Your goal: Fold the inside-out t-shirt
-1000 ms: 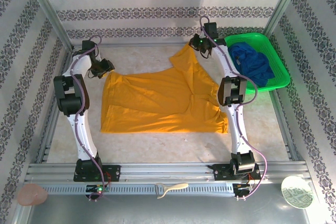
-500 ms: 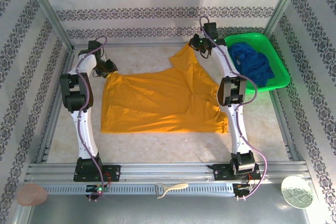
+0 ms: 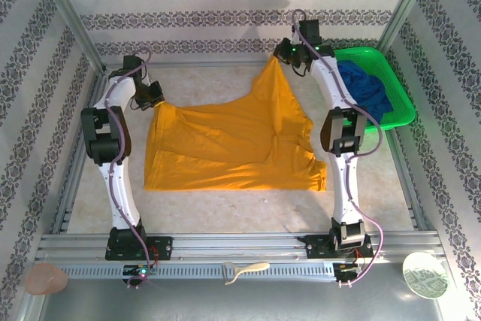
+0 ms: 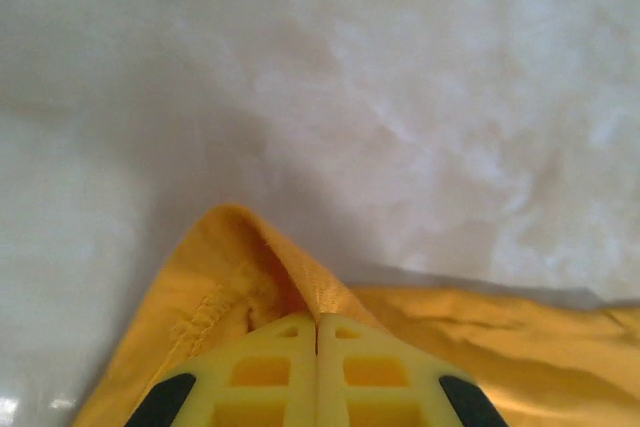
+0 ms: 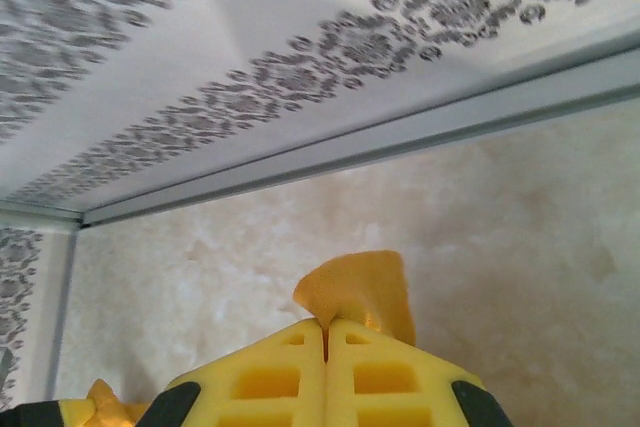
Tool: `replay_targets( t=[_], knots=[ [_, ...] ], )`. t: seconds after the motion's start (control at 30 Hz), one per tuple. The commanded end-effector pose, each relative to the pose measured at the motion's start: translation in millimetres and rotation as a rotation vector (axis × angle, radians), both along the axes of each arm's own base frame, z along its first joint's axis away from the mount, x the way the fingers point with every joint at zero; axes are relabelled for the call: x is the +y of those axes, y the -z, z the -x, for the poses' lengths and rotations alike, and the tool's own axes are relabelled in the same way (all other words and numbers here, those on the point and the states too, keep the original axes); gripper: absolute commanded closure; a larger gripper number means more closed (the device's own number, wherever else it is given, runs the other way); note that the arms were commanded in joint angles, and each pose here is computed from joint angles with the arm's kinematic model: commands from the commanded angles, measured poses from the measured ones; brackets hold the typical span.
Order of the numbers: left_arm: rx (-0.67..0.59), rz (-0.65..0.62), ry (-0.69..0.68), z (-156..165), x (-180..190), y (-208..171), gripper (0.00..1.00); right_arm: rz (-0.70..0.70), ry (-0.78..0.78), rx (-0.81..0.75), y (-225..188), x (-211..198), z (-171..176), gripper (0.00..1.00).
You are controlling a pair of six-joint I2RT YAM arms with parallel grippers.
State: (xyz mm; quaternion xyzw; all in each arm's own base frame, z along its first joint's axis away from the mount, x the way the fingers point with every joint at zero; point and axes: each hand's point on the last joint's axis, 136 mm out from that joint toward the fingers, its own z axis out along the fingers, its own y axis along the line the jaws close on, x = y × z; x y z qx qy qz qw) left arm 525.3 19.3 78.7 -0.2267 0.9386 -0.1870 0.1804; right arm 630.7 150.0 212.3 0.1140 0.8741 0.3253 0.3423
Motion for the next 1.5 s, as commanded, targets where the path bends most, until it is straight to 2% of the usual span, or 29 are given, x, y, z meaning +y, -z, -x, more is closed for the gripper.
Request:
replay_targets(
  t=[0.0,0.23,0.47,0.7,0.93,1.03,1.17,1.47],
  knots=[
    [-0.096,0.034,0.005,6,-9,-40,1.0,0.008,-0.034,-0.126,-64,5,25,1.0],
    [-0.124,0.088,-0.045,42,-10,-44,1.0,0.02,-0.005,-0.153,-83,-7,93,1.0],
    [-0.101,0.129,-0.148,81,3,-34,1.0,0.031,0.023,-0.161,-83,-18,170,1.0],
    [-0.099,0.183,-0.279,113,18,-21,1.0,0.081,0.055,-0.111,-41,-25,242,1.0],
    [-0.067,0.25,-0.341,136,17,3,1.0,0.102,0.092,-0.046,10,-31,300,1.0],
    [-0.06,0.264,-0.352,143,16,9,1.0,0.114,0.113,-0.013,31,-40,320,1.0],
    [-0.081,0.278,-0.361,145,17,8,1.0,0.12,0.128,-0.004,40,-46,335,1.0],
    [-0.158,0.277,-0.37,146,20,-14,1.0,0.157,0.141,-0.067,11,-57,344,1.0]
  ],
)
